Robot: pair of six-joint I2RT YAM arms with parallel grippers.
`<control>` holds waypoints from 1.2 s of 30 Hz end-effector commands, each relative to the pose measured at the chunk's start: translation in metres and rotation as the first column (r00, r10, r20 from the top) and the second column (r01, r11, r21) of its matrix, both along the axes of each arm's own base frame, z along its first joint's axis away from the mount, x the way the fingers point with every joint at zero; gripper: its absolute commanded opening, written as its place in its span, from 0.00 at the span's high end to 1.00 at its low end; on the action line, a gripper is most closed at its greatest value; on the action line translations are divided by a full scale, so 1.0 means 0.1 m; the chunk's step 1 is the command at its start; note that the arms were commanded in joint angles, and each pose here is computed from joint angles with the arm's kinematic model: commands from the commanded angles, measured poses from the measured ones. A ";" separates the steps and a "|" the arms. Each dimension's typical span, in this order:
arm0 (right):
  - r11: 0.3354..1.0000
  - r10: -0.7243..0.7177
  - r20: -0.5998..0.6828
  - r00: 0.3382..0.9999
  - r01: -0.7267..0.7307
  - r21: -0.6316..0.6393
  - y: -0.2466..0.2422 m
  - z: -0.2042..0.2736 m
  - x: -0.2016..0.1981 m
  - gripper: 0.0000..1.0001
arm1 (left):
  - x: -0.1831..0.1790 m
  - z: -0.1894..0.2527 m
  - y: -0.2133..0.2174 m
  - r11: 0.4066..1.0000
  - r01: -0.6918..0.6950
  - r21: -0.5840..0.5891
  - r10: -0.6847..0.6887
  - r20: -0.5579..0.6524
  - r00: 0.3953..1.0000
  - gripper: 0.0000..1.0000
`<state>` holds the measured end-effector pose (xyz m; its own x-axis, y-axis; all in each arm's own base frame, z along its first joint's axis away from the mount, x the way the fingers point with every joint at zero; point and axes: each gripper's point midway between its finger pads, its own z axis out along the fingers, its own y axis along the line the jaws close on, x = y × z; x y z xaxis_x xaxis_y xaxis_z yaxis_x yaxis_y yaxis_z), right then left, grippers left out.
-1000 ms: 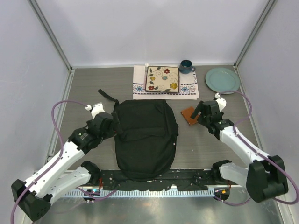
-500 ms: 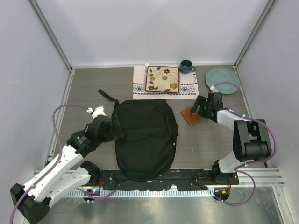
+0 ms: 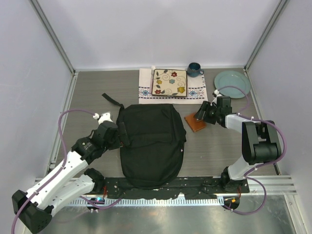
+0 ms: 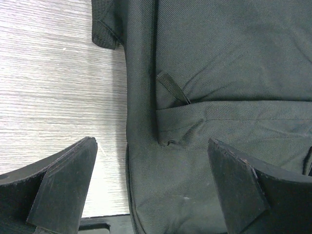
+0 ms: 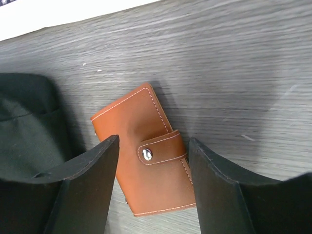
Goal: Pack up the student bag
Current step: Pick up the personal item from the center of the board.
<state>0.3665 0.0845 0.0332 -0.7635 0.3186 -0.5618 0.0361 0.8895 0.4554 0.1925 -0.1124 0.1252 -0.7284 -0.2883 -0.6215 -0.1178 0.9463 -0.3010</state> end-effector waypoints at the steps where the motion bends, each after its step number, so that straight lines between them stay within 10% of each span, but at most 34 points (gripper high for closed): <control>1: 0.985 0.097 -0.005 0.995 -0.095 0.146 0.29 0.02 -0.19 0.39 | 0.04 0.01 -0.07 0.999 0.030 -0.014 -0.030 0.014 0.999 0.00; 13: 0.887 0.188 0.098 0.977 -0.212 0.411 0.75 0.27 -0.34 0.48 | 0.06 -0.02 -0.12 0.999 0.038 -0.030 -0.038 0.006 0.999 0.00; 29: 0.880 0.211 0.091 0.973 -0.229 0.417 0.92 0.28 -0.39 0.62 | 0.04 -0.08 -0.12 0.999 0.034 -0.033 -0.034 -0.010 0.999 0.01; 36: 0.923 0.205 0.054 0.977 -0.211 0.323 0.92 0.18 -0.39 0.99 | 0.02 -0.06 -0.10 0.999 0.025 -0.033 -0.025 -0.007 1.000 0.00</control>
